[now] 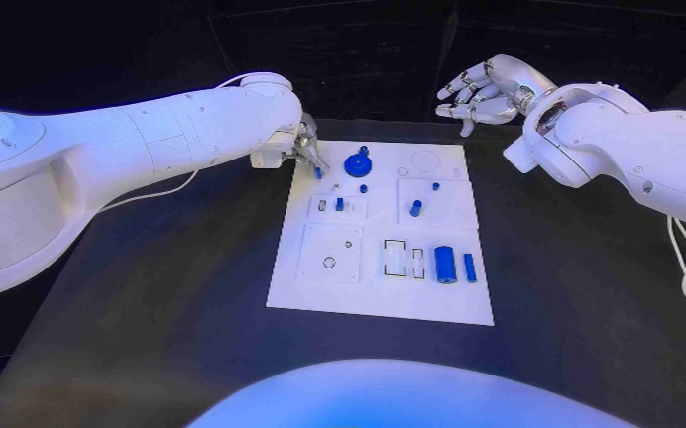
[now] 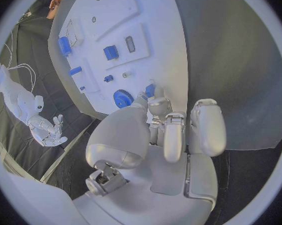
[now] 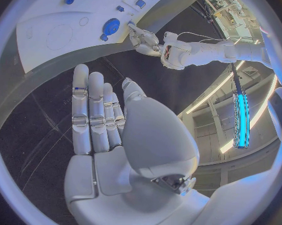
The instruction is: Assemble the parts on the task board
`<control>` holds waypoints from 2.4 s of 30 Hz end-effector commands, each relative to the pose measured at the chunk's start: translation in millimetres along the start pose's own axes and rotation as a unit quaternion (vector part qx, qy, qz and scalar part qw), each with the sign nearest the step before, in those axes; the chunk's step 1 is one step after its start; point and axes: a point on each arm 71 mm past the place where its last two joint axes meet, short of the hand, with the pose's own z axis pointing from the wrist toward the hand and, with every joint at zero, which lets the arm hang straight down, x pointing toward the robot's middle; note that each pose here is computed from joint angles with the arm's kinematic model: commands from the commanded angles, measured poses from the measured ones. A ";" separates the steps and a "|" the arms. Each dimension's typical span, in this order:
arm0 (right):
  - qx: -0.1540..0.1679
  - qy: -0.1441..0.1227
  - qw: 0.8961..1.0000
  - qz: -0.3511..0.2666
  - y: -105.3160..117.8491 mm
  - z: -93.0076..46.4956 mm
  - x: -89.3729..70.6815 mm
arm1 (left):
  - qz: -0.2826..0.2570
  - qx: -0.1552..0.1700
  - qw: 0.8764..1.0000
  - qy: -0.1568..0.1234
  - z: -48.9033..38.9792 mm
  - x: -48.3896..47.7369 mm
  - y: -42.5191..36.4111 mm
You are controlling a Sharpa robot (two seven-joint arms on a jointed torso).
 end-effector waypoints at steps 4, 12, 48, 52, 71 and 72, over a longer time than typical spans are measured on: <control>0.001 0.001 1.000 0.001 0.6 0.5 -0.7 | -0.016 0.011 1.000 -0.013 -0.9 -2.1 -2.1; 0.003 0.003 1.000 0.001 0.4 1.0 -0.1 | -0.028 0.019 0.999 0.004 -1.4 0.6 -2.6; 0.007 0.003 1.000 0.000 -2.4 -0.2 -2.0 | -0.091 0.069 0.993 -0.015 -33.3 24.6 13.3; 0.009 0.002 1.000 0.000 -3.3 -0.1 -2.7 | -0.095 0.077 0.992 -0.020 -38.9 28.6 12.7; 0.009 0.003 1.000 -0.001 -3.4 0.8 -2.3 | -0.070 0.070 0.995 -0.023 -44.8 46.3 12.2; 0.009 0.003 1.000 -0.001 -3.4 0.9 -2.2 | -0.068 0.070 0.995 -0.021 -44.6 47.5 12.1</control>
